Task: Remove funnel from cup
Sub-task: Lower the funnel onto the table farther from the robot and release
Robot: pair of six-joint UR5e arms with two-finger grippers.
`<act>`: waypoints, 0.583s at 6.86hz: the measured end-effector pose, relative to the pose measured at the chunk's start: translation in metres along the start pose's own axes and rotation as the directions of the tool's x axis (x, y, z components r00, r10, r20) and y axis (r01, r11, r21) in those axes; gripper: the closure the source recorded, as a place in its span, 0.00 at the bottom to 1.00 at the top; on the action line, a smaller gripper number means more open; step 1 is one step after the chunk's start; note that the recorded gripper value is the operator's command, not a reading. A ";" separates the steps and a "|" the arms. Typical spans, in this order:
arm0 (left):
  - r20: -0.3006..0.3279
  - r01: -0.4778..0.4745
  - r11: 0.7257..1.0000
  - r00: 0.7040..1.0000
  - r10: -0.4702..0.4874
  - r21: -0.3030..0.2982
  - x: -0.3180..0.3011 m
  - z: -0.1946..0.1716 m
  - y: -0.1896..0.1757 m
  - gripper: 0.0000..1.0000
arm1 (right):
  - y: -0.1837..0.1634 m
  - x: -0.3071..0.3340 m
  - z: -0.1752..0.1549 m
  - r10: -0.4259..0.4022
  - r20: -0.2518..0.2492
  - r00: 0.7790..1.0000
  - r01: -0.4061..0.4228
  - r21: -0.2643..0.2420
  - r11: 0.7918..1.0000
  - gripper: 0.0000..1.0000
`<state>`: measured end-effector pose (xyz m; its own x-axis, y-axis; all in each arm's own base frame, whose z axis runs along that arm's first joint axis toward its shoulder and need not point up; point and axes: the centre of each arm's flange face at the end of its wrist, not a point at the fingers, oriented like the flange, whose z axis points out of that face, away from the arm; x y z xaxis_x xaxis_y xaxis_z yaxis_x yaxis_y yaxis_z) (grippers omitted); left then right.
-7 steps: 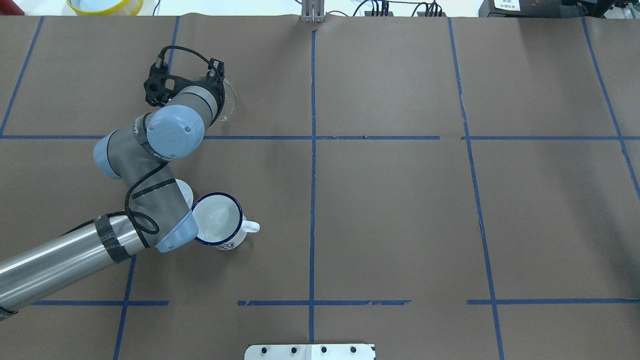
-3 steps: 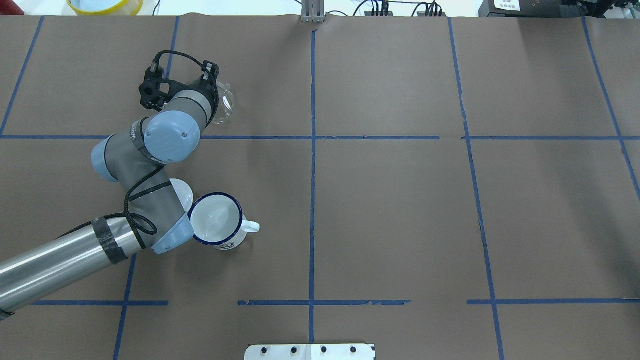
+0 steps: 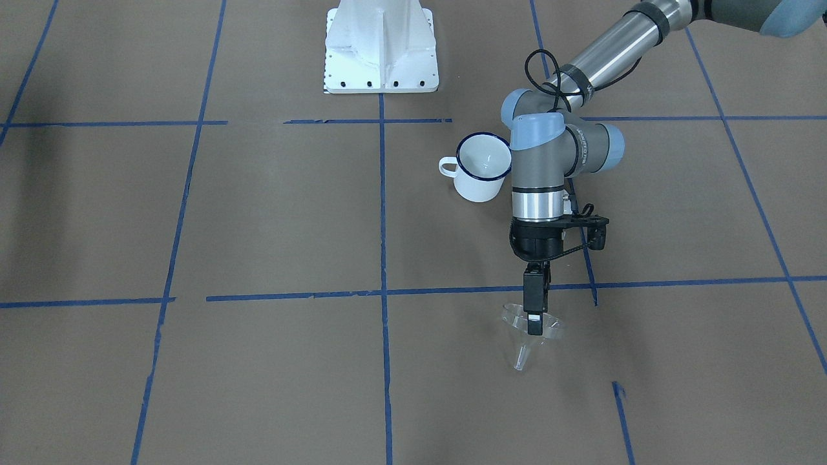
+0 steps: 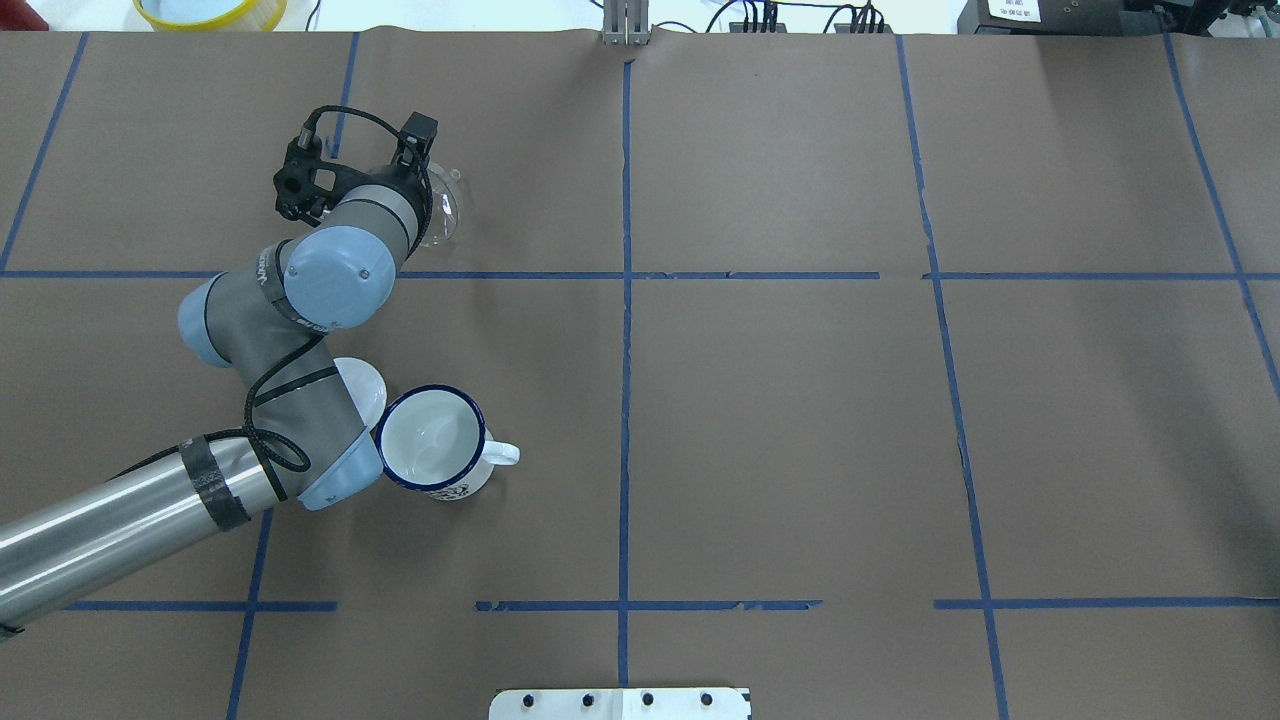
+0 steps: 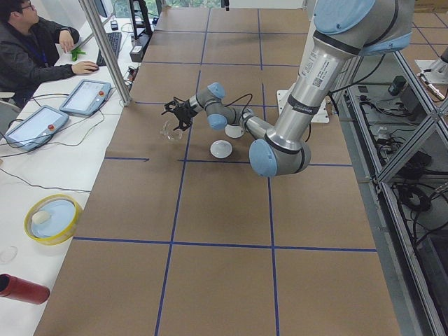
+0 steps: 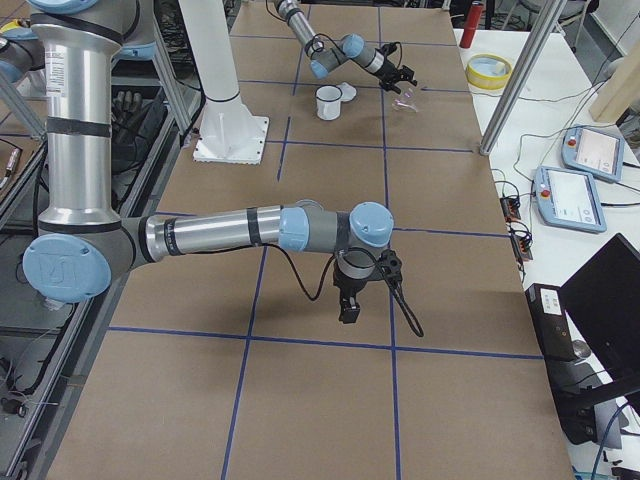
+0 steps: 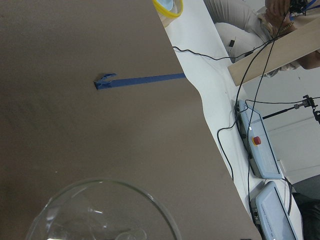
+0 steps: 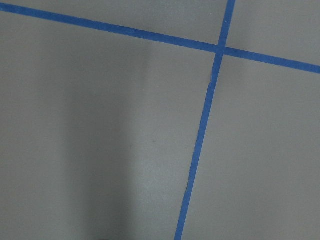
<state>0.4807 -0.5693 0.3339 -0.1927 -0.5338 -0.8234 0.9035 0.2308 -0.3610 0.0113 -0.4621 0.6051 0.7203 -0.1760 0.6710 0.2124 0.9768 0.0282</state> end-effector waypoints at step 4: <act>0.004 -0.305 0.922 0.949 0.315 -0.238 0.015 -0.059 -0.041 0.00 | 0.000 0.000 0.000 0.000 0.000 1.000 0.000 0.000 1.000 0.00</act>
<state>0.4185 -0.5389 0.3104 0.1028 -0.4369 -0.8936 0.8007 0.5694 -0.1863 0.0113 -0.4621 0.6050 0.7203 -0.1763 0.6709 0.2124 0.9768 0.0285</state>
